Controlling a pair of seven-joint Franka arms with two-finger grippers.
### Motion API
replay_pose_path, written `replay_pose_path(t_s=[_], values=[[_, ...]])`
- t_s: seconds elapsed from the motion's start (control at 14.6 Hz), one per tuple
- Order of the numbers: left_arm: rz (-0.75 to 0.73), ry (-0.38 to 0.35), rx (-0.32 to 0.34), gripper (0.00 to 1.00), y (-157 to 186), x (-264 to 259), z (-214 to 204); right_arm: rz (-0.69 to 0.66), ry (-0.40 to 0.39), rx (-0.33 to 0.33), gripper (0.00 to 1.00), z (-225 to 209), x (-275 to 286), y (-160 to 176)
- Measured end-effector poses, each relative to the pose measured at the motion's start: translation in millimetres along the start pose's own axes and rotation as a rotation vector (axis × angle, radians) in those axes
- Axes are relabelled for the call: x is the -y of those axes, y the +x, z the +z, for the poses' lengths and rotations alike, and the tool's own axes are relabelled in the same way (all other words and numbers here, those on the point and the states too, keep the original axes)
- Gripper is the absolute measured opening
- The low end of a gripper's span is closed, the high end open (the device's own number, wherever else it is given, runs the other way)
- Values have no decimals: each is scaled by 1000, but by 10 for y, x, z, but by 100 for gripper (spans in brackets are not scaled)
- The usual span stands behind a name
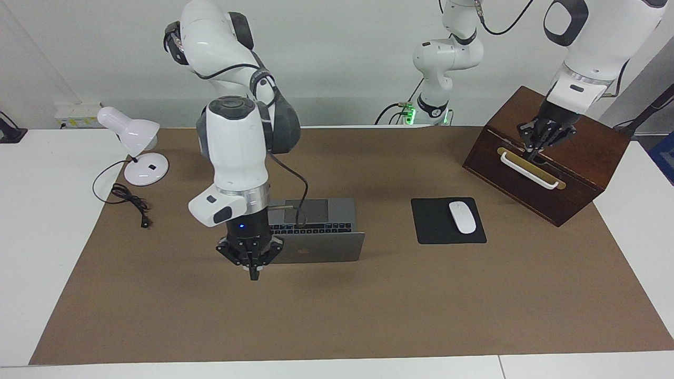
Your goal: Close laptop with both arms
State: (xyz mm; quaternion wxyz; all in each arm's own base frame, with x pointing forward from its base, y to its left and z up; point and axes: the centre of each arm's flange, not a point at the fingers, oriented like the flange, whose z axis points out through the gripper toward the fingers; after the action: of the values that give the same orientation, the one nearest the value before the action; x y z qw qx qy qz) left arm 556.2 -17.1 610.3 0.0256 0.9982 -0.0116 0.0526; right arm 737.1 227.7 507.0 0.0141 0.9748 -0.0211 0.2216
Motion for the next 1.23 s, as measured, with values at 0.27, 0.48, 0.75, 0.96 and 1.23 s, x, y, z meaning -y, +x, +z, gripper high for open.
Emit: replay_pose_path(t_s=[0.27,0.48,0.75,0.96,1.23], values=[[51,-10,-56,1,-112,-310,259,9,-7,4,1,32,501,-209],[134,-26,-122,1,-303,-786,500,3,-6,10,1,41,606,-261],[214,-80,-224,1,-673,-1304,807,18,-13,13,1,66,492,-219],[290,-112,-304,1,-1063,-1693,1059,21,-20,24,1,126,458,-233],[378,-155,-406,1,-1417,-2090,1303,28,-28,37,1,193,392,-235]])
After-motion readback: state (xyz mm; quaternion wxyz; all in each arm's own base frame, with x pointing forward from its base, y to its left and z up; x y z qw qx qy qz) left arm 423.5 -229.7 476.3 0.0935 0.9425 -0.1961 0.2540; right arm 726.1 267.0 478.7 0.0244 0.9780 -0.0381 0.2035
